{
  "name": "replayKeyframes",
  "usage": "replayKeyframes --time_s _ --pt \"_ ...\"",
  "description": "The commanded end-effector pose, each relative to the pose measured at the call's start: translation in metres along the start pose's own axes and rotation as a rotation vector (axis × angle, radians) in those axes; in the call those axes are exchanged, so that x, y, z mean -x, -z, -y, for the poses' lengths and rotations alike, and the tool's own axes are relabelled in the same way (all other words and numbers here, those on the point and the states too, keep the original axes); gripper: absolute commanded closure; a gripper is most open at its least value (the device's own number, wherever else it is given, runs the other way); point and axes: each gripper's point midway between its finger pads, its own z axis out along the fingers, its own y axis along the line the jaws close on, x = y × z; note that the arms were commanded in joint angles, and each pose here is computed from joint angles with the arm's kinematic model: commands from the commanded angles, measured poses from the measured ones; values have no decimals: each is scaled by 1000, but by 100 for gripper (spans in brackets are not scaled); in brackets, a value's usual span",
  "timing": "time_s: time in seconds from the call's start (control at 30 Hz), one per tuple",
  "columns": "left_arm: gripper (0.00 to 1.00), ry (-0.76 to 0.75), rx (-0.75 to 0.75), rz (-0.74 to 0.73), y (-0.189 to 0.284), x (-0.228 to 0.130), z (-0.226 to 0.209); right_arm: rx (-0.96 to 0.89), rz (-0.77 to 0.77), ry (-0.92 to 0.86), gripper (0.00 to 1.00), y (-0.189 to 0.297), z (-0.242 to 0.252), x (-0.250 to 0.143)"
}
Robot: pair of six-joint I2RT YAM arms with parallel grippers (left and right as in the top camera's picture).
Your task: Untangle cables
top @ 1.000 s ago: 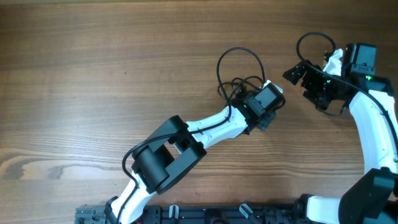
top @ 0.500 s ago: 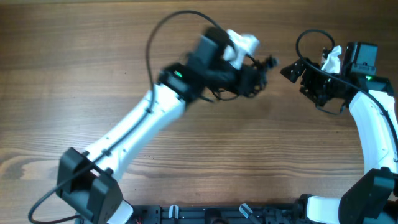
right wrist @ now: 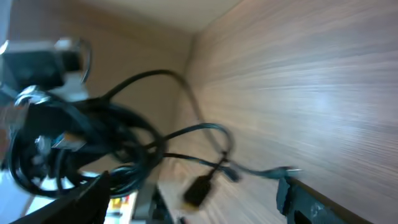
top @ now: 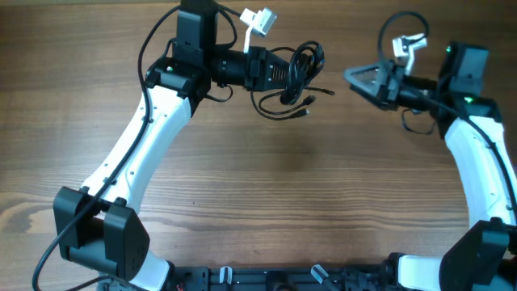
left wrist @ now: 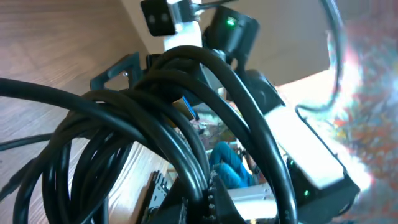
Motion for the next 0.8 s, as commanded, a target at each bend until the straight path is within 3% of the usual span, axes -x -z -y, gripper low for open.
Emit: replayKeyframes --time_s 0.0,0.27,0.47,0.53,0.67,0.77 --pt "96 81 54 56 1 11 -4 79 -52 18 20 -20 -32 -6" --pt "96 193 81 93 2 17 -9 -20 -21 -87 30 -48 -32 -5" --pt "96 214 80 91 1 16 -9 -45 -1 -67 34 -66 -38 -6" --pt "96 248 78 92 1 16 -9 -37 10 -50 42 -66 -41 -3" --pt "95 339 74 96 1 16 -9 -46 15 -42 69 -69 -41 -3" --pt "94 443 69 100 1 16 -9 -56 10 -36 77 -76 -42 -7"
